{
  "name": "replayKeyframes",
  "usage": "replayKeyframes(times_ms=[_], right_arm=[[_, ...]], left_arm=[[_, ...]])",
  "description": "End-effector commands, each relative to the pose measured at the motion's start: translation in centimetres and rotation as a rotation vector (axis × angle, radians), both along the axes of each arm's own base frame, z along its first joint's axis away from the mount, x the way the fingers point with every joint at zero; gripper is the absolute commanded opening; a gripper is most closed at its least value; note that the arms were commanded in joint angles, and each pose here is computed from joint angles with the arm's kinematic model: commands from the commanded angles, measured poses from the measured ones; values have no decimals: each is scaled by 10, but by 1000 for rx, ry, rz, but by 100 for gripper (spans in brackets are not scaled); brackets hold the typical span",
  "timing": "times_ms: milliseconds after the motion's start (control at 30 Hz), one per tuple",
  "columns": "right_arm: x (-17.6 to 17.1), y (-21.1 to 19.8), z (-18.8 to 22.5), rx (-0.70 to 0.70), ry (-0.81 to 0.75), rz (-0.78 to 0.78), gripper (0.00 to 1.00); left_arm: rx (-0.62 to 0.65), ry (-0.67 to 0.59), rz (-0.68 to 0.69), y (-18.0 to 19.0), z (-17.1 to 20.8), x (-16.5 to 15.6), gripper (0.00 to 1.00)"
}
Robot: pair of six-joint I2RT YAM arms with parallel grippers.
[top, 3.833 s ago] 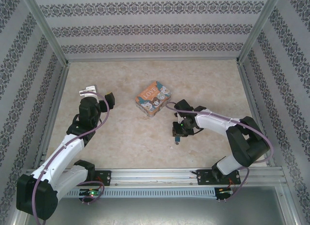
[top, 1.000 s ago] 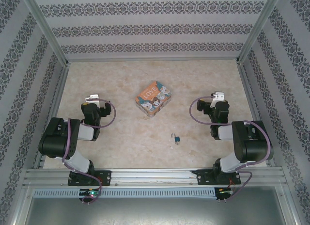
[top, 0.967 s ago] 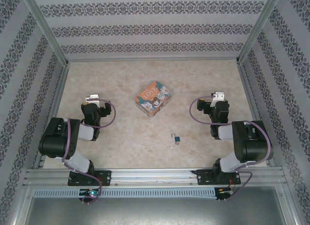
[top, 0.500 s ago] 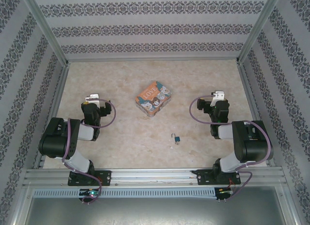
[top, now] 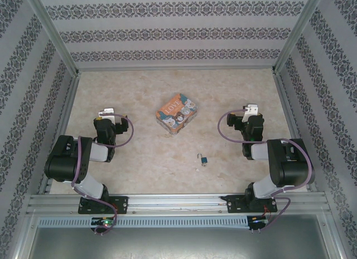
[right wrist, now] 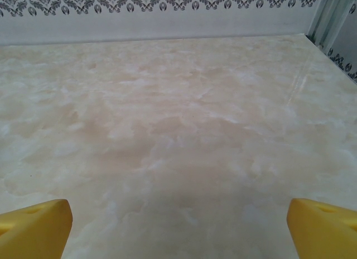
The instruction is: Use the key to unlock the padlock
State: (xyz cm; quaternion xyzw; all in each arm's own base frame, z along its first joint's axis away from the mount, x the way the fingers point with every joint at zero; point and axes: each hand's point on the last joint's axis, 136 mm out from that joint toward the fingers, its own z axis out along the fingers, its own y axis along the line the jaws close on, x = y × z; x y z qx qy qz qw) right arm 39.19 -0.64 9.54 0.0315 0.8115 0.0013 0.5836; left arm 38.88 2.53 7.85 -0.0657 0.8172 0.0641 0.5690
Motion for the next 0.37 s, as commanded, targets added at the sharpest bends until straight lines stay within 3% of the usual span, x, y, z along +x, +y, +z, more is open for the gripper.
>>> replayKeyframes(times_ms=[0,333], right_arm=[[6,3,11,-13,-33,6,98],[7,3,11,-16,-31,6,98]], left_arm=[[10,-39,-2,3,12,7,99],[11,-39,0,3,12,7,99]])
